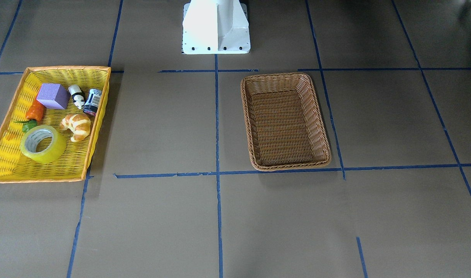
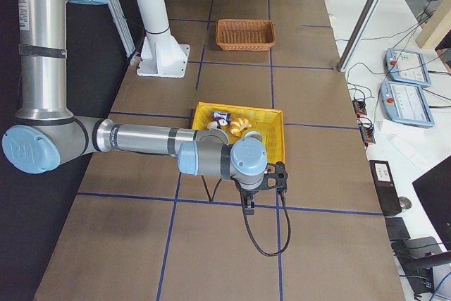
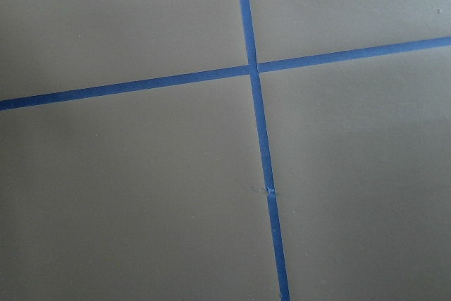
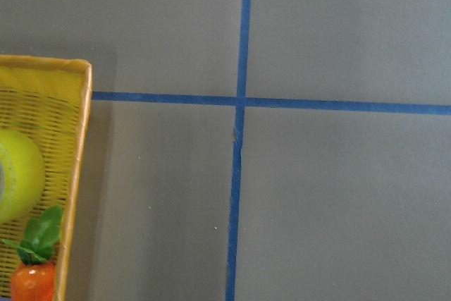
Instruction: Move tape to another basket
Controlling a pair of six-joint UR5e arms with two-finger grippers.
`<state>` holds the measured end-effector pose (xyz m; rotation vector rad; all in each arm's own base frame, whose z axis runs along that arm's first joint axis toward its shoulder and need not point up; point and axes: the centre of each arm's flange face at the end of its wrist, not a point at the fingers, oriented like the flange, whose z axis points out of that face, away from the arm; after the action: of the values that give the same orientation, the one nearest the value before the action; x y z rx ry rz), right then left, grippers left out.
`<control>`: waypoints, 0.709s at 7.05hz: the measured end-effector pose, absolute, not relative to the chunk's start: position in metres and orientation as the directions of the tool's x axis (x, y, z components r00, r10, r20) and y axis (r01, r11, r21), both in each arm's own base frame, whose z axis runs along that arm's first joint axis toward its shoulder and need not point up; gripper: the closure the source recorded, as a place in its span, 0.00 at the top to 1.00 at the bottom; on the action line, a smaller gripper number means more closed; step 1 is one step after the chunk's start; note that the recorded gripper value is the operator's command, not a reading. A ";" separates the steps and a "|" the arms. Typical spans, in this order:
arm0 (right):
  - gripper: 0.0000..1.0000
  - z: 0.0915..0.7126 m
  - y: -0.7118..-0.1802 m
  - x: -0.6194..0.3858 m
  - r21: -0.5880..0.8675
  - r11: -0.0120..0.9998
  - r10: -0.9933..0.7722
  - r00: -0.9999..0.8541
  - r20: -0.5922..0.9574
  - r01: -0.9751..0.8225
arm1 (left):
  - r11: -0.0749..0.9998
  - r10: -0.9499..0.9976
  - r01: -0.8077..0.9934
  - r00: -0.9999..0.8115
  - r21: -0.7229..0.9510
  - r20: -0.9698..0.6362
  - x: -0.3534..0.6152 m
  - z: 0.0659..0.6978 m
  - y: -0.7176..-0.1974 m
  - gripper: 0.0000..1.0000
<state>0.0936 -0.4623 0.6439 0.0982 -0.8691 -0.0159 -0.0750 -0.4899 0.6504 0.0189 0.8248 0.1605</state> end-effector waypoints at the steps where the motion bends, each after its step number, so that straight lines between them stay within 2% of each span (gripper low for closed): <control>1: 1.00 0.626 -0.477 0.081 0.103 0.995 -0.068 0.642 0.764 -0.017 | 0.987 0.151 -0.135 0.667 0.081 -0.730 -0.075 0.650 -0.490 1.00; 3: 1.00 0.588 -0.505 0.022 0.099 0.995 -0.095 0.625 0.774 0.029 | 0.987 0.152 -0.135 0.667 0.083 -0.729 -0.075 0.649 -0.489 1.00; 5: 1.00 0.542 -0.522 -0.045 0.069 0.998 -0.056 0.629 0.775 0.003 | 0.987 0.151 -0.136 0.667 0.081 -0.730 -0.075 0.650 -0.489 1.00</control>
<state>-0.0448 -0.5222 0.5418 0.0635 -0.8898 -0.0337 -0.0751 -0.4888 0.6501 0.0203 0.8253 0.1619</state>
